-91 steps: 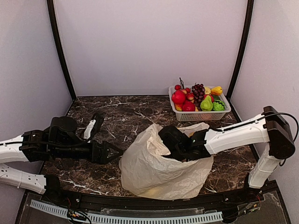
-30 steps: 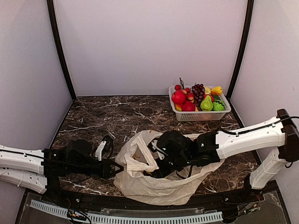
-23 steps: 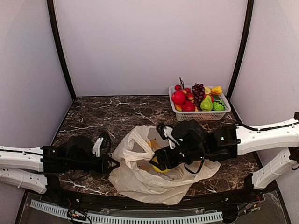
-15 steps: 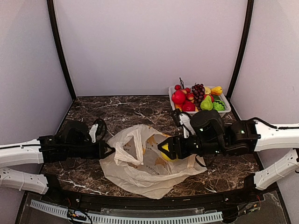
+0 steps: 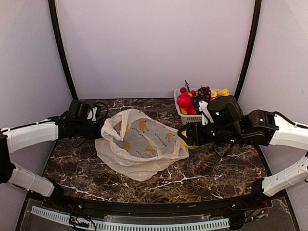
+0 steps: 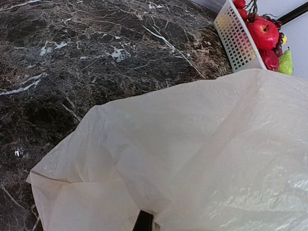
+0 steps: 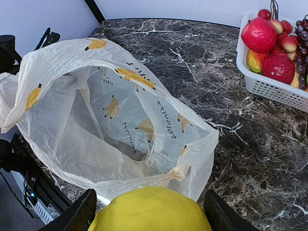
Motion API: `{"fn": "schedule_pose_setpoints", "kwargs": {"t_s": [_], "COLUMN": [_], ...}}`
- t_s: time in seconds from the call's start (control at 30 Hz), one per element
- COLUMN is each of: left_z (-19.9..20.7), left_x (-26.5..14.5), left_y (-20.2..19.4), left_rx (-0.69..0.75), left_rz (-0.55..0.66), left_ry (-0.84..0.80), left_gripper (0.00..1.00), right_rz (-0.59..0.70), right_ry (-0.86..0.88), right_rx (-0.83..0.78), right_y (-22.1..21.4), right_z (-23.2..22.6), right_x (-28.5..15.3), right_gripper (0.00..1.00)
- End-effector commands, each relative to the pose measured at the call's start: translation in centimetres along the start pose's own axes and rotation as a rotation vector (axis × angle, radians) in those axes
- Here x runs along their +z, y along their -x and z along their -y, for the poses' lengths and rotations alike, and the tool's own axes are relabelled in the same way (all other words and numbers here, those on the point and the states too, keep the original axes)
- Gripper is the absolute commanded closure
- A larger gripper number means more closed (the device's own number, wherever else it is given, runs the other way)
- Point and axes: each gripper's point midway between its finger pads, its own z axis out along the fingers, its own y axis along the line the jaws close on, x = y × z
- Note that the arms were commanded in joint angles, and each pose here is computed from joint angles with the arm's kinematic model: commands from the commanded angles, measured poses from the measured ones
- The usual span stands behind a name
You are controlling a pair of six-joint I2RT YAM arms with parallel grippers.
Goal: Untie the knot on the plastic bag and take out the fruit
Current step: Pick up the fake fruit from the takeout bag, then place the fake fruit in the bin.
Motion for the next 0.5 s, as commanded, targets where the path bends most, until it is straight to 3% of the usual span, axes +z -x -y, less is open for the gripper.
{"fn": "schedule_pose_setpoints", "kwargs": {"t_s": [0.0,0.1,0.17,0.23,0.27,0.33,0.47], "left_z": [0.2,0.4,0.5,0.5,0.4,0.1,-1.1], "left_x": [1.1,1.4,0.9,-0.1,-0.6,-2.2,-6.5], "left_y": [2.9,3.5,3.8,4.1,4.2,4.5,4.7], "left_rx": [0.018,0.025,0.038,0.061,0.070,0.096,0.146], "left_rz": [0.019,0.008,0.018,0.035,0.037,0.054,0.100], "left_ry": [-0.065,-0.065,-0.063,-0.043,-0.031,0.022,0.135], "left_gripper": [0.99,0.96,0.79,0.48,0.26,0.06,0.01], "right_rz": [0.027,0.036,0.044,0.047,0.047,0.053,0.084], "right_ry": [-0.050,-0.059,-0.065,-0.080,-0.089,-0.112,-0.163], "right_rx": [0.007,0.023,0.024,0.019,0.014,0.012,0.005], "right_y": [1.7,2.5,3.1,3.7,4.0,4.8,7.0], "right_z": [1.4,2.0,2.4,3.0,3.3,4.1,5.9], "right_x": [-0.5,-0.7,-0.9,-1.1,-1.2,-1.6,-2.6], "right_gripper": [0.71,0.71,0.71,0.70,0.70,0.70,0.70]}}
